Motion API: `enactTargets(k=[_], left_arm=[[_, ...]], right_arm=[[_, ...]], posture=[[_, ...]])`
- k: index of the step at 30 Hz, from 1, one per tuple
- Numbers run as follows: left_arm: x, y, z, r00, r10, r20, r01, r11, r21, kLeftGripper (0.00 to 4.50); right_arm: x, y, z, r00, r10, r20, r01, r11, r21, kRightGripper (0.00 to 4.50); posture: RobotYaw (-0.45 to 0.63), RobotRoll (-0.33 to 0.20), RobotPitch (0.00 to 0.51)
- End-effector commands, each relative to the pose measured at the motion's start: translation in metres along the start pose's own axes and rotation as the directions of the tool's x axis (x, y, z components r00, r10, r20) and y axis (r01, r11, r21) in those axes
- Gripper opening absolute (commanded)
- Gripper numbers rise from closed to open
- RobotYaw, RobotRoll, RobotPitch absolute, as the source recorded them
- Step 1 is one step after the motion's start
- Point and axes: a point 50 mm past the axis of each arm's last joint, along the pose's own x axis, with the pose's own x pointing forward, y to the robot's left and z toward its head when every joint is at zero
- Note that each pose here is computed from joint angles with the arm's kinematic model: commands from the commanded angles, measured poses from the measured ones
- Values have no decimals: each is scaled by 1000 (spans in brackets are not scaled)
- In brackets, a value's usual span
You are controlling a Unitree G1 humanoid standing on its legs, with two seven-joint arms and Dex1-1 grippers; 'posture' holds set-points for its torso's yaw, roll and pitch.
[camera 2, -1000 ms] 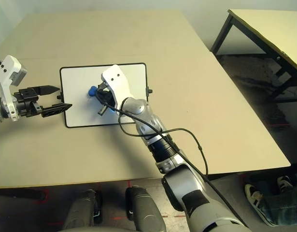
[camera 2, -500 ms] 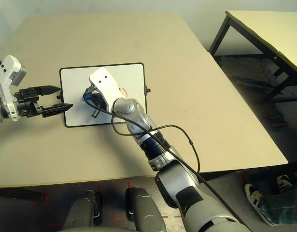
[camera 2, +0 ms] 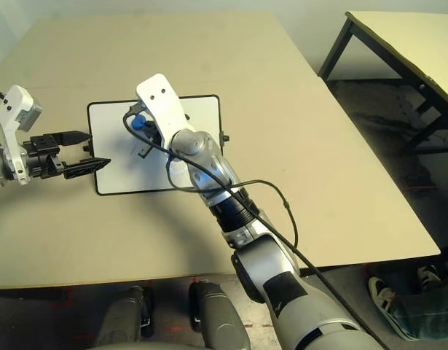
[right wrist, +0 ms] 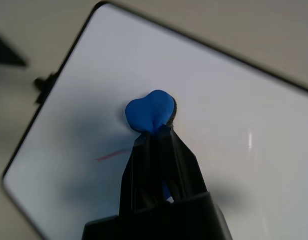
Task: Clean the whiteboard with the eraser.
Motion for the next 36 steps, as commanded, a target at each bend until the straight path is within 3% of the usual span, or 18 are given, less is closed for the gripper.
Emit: enactTargets(k=[1,6,10,16,22,26,36], left_arm=[[0,-4,-2,1000,-20,-19,19,1000,-2,4500],[0,-6,-2,999,-23,-23,23,1000,-7,4500],[0,-6,-2,999,-22,-24,22,1000,-10,4500],[1,-8,-4,999,-27,-25,27,999,-18,4500],[2,-8,-4,999,-34,-25,33,999,-21,4500],[3,-9,-5,999,-39,-24,39,999,-23,4500],[4,-10,-4,999,-45,-19,44,999,-27,4500]], right_arm=[[8,23,-25,988,97,-124,-91,995,48,1],[15,33,-39,974,142,-176,-131,989,69,1],[16,14,-39,982,59,-179,-50,997,53,1],[10,-23,-19,985,-87,-150,93,995,31,1],[3,-38,-6,980,-147,-135,153,988,35,1],[3,-35,-6,981,-137,-140,144,989,39,1],[-1,-1,-35,973,-21,-228,39,996,77,1]], posture=[[-34,0,155],[-32,0,160],[-28,0,170],[-37,0,171],[-45,0,172],[-50,0,171],[-47,0,173]])
